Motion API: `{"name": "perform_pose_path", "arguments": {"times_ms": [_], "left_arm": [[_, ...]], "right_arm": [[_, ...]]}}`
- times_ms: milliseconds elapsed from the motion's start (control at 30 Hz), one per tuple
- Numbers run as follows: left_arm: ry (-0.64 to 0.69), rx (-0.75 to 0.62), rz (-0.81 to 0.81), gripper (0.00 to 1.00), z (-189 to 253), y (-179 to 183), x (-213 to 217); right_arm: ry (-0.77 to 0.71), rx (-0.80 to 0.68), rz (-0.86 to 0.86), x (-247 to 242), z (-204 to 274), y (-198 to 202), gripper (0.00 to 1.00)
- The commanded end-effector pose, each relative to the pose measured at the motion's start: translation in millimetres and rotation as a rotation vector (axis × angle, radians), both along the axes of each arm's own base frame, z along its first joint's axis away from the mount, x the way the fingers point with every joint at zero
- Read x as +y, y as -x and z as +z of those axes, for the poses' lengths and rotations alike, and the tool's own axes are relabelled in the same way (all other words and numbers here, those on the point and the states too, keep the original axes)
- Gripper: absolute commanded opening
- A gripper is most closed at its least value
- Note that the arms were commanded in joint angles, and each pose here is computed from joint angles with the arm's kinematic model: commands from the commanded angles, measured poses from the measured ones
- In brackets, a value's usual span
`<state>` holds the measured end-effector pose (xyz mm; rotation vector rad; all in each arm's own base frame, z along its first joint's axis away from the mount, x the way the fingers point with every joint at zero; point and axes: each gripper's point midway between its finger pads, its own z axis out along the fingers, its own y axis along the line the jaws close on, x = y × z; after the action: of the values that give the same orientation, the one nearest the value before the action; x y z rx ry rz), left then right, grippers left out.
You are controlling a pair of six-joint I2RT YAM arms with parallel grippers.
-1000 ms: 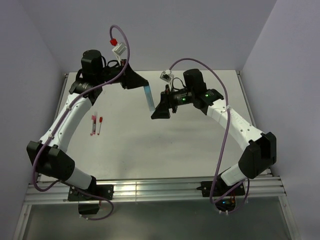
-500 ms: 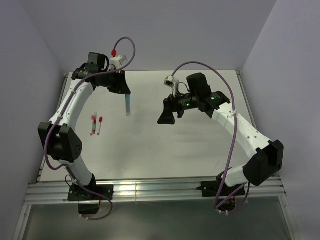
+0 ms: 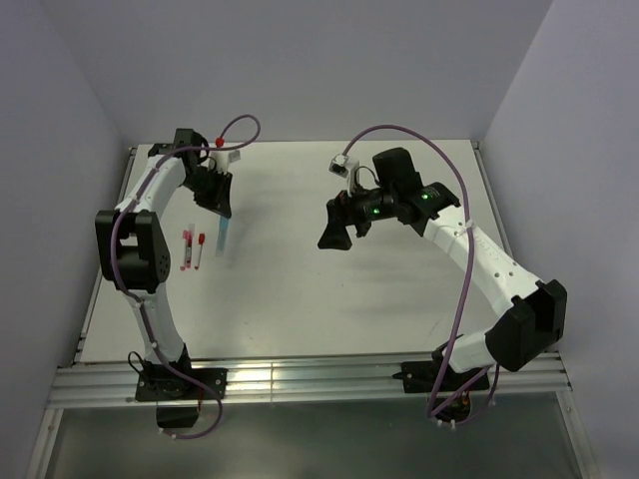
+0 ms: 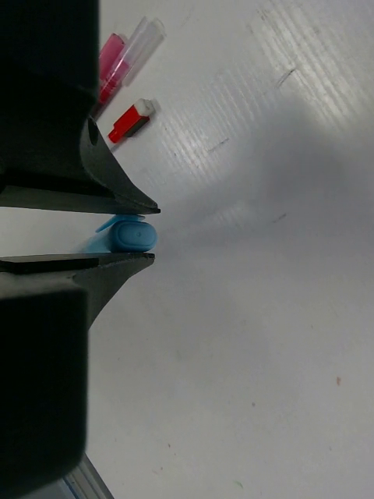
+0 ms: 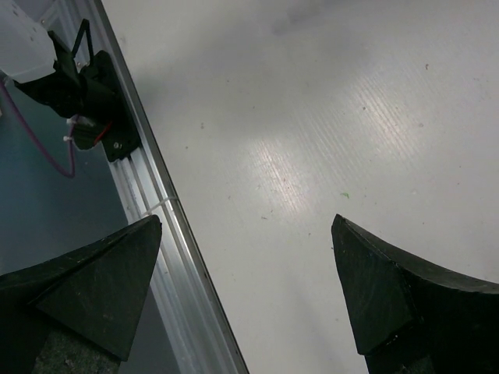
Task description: Insert the pens into the pen caps
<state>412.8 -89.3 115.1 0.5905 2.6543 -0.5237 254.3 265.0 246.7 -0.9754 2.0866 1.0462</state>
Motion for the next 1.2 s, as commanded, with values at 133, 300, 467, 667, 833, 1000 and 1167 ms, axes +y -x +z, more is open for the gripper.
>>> {"name": "perform_pose_path", "arguments": {"times_ms": [133,300,467,667,833,1000,1167], "left_arm": [[-0.087,0.051,0.040,0.00,-34,-2,28],[-0.141,0.063,0.106,0.00,-45,-1,38],[-0.158,0.091,0.089,0.00,-56,1,41],[-0.101,0.098,0.042,0.01,-63,-4,34],[-0.070,0.096,0.023,0.00,-68,-9,39],[0.000,0.088,0.029,0.01,-65,-14,47],[0.061,0.099,0.035,0.02,-69,-14,51]], "right_arm": [[0.003,-0.025,-0.006,-4,3,-2,0.98],[0.002,-0.005,0.007,-1,-1,-2,0.98],[-0.003,0.002,0.006,1,0,-4,0.98],[0.003,0.003,0.006,-1,-3,-1,0.98],[0.003,0.004,0.006,-2,-3,1,0.98],[-0.001,0.017,0.014,0,-5,1,0.98],[0.000,0.018,0.015,0,-6,0,0.98]]}}
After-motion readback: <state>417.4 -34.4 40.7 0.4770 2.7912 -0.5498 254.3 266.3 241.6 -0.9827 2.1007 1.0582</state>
